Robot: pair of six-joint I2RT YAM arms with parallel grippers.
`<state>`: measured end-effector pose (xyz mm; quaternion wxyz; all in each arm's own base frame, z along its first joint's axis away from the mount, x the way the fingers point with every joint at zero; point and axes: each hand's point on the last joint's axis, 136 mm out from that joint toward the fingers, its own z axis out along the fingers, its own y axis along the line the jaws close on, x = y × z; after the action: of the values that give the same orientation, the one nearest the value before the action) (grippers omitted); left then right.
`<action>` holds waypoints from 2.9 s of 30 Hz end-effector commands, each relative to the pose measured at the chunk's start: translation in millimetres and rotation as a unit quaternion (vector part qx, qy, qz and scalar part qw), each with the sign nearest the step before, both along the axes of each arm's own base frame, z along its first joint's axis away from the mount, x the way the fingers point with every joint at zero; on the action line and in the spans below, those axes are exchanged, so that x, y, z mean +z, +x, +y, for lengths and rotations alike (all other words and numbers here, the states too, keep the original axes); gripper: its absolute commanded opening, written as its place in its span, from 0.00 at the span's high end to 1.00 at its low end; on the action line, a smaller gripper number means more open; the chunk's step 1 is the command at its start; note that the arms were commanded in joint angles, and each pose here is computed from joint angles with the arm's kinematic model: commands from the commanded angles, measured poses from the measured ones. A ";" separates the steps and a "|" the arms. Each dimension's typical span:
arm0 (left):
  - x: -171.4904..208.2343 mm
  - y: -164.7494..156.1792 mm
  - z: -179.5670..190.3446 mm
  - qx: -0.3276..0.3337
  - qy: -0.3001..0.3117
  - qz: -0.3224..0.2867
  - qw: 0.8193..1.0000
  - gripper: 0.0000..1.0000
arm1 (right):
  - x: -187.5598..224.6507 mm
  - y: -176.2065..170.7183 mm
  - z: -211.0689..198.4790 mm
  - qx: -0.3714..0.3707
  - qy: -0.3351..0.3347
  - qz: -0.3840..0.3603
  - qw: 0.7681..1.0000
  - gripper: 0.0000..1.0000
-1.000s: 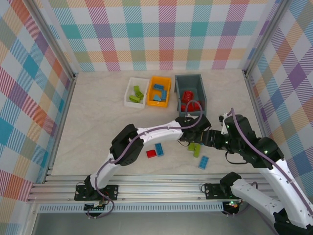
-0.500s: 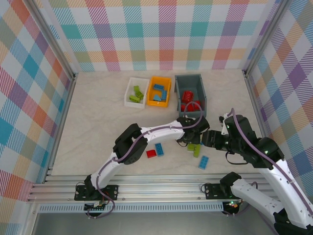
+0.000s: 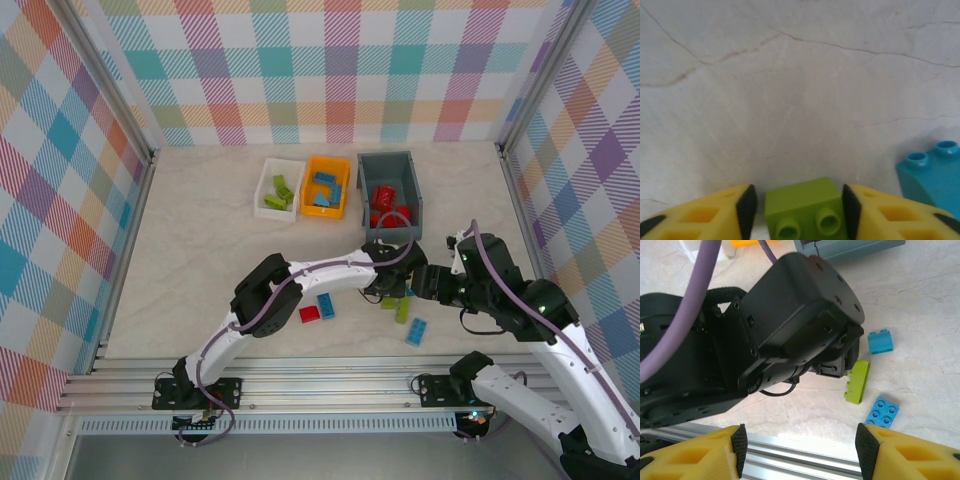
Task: Sort the legos into containers by color
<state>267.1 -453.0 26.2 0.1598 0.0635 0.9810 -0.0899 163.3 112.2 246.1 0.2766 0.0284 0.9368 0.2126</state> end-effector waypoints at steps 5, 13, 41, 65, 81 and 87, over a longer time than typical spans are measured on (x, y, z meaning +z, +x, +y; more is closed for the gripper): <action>24.2 -8.1 3.0 0.007 -0.017 -0.010 1.000 0.66 | 0.5 2.1 8.1 0.012 0.011 0.001 1.000 0.39; 100.1 53.0 85.6 0.066 -0.031 -0.080 0.994 0.72 | 20.5 4.3 71.9 0.162 0.103 -0.039 0.981 0.43; 101.3 336.9 288.7 0.162 0.024 -0.181 0.970 0.66 | 7.9 102.6 177.3 0.197 0.087 -0.116 0.970 0.40; 256.2 83.0 296.0 0.173 -0.127 -0.210 0.954 0.36 | -131.2 23.4 260.1 0.277 -0.096 0.045 0.955 0.38; 255.5 -78.0 384.4 0.214 -0.162 -0.238 0.933 0.33 | -191.9 10.0 256.8 0.597 -0.272 -0.020 0.754 0.21; 267.0 -82.1 388.2 0.220 -0.176 -0.251 0.926 0.33 | -203.3 16.9 249.0 0.628 -0.320 -0.027 0.709 0.20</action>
<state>189.5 -69.4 282.0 0.4161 -0.1536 0.8735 -0.2007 177.8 363.6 44.2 0.1055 -0.6141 0.7804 0.0531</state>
